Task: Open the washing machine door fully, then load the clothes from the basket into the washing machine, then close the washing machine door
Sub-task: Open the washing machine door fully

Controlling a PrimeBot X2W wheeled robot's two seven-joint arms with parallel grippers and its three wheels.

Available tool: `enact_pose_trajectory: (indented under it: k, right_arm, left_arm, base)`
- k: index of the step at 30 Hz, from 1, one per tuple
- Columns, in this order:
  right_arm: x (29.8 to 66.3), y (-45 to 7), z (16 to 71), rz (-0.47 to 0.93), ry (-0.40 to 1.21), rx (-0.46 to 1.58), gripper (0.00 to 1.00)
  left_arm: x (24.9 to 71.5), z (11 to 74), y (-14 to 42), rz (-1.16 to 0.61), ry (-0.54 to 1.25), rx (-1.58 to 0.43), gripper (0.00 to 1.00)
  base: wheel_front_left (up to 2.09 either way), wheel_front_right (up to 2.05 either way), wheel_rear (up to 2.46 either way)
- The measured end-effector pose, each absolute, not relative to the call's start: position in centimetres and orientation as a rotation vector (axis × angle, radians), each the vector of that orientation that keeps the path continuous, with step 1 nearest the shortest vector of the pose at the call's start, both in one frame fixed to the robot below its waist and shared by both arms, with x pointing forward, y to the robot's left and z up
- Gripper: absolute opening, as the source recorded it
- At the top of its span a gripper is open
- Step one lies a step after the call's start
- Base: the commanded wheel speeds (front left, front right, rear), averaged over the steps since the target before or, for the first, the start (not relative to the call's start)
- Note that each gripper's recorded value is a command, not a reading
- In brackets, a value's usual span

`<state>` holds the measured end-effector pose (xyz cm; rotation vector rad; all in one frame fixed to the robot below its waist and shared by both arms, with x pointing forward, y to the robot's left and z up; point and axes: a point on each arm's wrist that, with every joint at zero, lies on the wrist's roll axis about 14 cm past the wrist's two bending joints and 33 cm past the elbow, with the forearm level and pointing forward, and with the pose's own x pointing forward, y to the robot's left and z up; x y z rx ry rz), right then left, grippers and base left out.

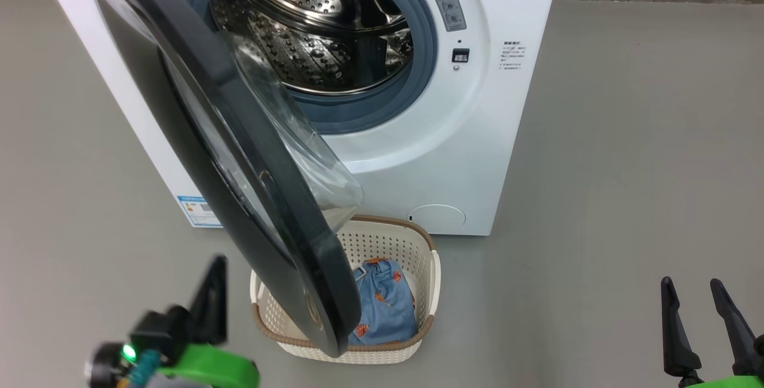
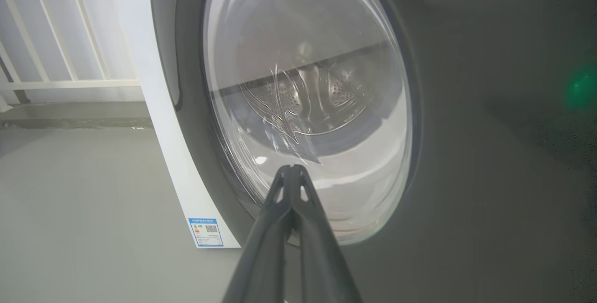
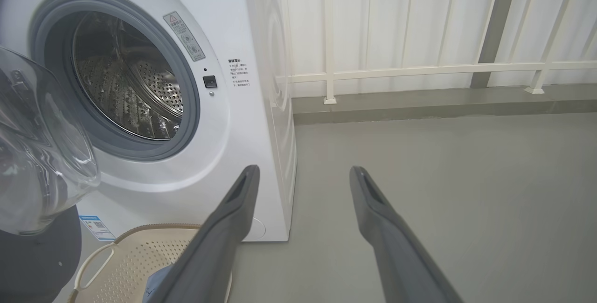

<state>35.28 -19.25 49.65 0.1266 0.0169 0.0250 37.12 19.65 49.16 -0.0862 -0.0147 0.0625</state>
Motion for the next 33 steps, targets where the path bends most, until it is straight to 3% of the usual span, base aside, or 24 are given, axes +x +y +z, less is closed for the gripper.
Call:
enact_pose_trajectory:
  k: [10,16,27,33]
  right_arm:
    - [35.5,-18.9,49.6,0.035,0.019,0.127,1.00]
    - [35.7,-18.7,49.4,0.042,0.026,0.135,1.00]
    - [36.0,-18.1,48.3,0.055,0.060,0.139,1.00]
    - [35.9,-18.2,48.0,0.053,0.068,0.140,1.00]
  left_arm:
    - [38.0,63.7,21.0,0.102,-0.449,-0.050,0.00]
    - [35.6,70.3,16.7,-0.041,-0.625,-0.054,0.00]
    - [34.2,67.1,6.2,-0.381,-0.428,-0.234,0.00]
    - [34.5,62.9,4.3,-0.411,-0.275,-0.275,0.00]
  base:
    - [0.00,0.00,0.00]
    - [0.00,0.00,0.00]
    - [0.00,0.00,0.00]
    - [0.00,0.00,0.00]
